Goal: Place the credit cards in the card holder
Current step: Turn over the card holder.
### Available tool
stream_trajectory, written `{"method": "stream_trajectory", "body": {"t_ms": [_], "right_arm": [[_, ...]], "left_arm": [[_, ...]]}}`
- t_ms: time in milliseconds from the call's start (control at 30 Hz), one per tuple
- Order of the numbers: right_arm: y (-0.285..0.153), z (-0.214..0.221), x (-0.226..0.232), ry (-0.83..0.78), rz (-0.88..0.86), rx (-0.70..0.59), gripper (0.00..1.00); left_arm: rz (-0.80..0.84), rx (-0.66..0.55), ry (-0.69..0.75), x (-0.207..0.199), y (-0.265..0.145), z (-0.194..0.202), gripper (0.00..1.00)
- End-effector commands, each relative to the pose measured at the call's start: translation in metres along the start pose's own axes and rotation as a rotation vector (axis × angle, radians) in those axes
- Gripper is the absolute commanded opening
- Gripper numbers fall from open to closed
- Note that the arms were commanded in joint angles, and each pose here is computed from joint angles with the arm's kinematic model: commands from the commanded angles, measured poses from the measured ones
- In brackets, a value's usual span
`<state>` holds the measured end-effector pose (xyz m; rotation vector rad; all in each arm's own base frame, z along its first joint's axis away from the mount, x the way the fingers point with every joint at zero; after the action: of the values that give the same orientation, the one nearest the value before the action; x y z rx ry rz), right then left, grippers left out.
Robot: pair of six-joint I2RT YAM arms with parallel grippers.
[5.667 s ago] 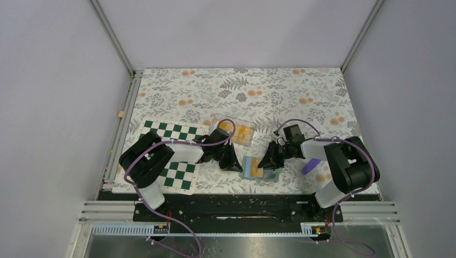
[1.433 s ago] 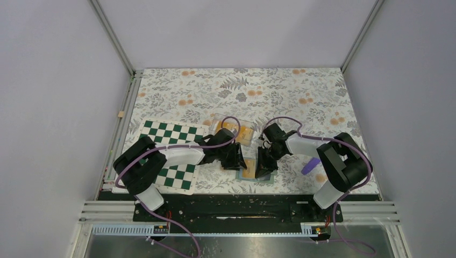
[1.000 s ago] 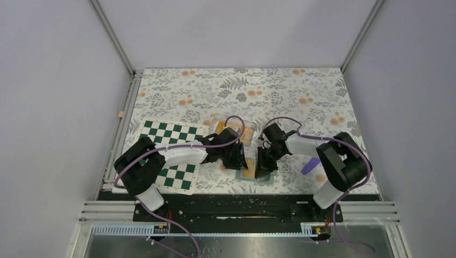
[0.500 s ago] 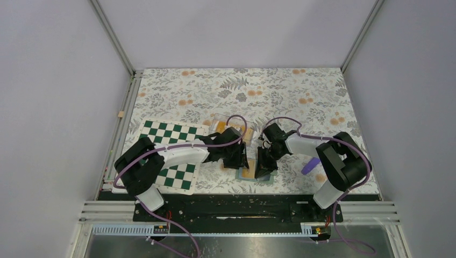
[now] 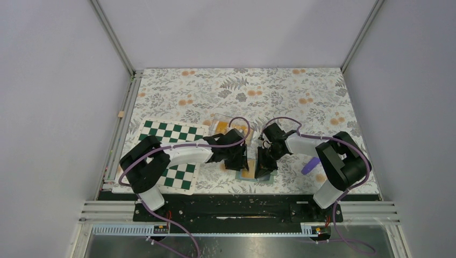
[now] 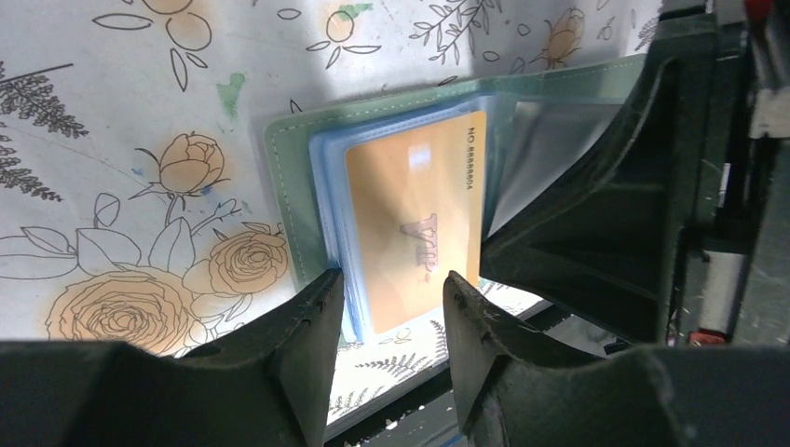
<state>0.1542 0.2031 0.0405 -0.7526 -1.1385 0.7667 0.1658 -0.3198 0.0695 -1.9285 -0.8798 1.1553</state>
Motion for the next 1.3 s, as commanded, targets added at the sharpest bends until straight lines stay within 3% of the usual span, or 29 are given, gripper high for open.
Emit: {"method": "stream_trajectory", "body": {"t_ms": [0,167,400,500,667,933,1267], "right_arm": [[0.012,-0.002,-0.019,-0.016,0.092,-0.017,0.09],[0.012,-0.002,-0.020,-0.016,0.094,-0.019,0.09],[0.012,-0.003,-0.020,-0.016,0.095,-0.018,0.09],[0.012,-0.003,-0.019,-0.015,0.094,-0.018,0.09],[0.011,-0.003,-0.019,-0.017,0.098,-0.017,0.09],[0.009,-0.004,-0.018,-0.024,0.101,-0.019,0.09],[0.001,-0.007,-0.007,-0.052,0.081,-0.036,0.10]], "left_arm": [[0.014,-0.018,0.002,-0.008,0.003,-0.007,0.44],[0.031,-0.002,0.008,-0.011,0.006,-0.006,0.42],[0.078,-0.043,0.034,-0.027,-0.006,-0.016,0.21],[0.097,-0.061,0.044,-0.034,-0.013,-0.020,0.18],[0.122,-0.081,0.051,-0.042,-0.019,-0.023,0.17],[0.222,-0.091,0.045,-0.054,-0.019,-0.022,0.27],[0.197,-0.029,0.094,-0.057,-0.013,-0.018,0.24]]}}
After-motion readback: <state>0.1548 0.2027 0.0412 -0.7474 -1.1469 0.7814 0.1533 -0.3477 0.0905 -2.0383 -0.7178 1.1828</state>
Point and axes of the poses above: each gripper's point midway between its finger pads, its own y axis out along the fingers, its own x axis along the line the jaws close on, z = x × y, the point moved 4 cm from there along -y, back along the fingers, and after that the axes turned 12 degrees about y, right-handed, at the moved point
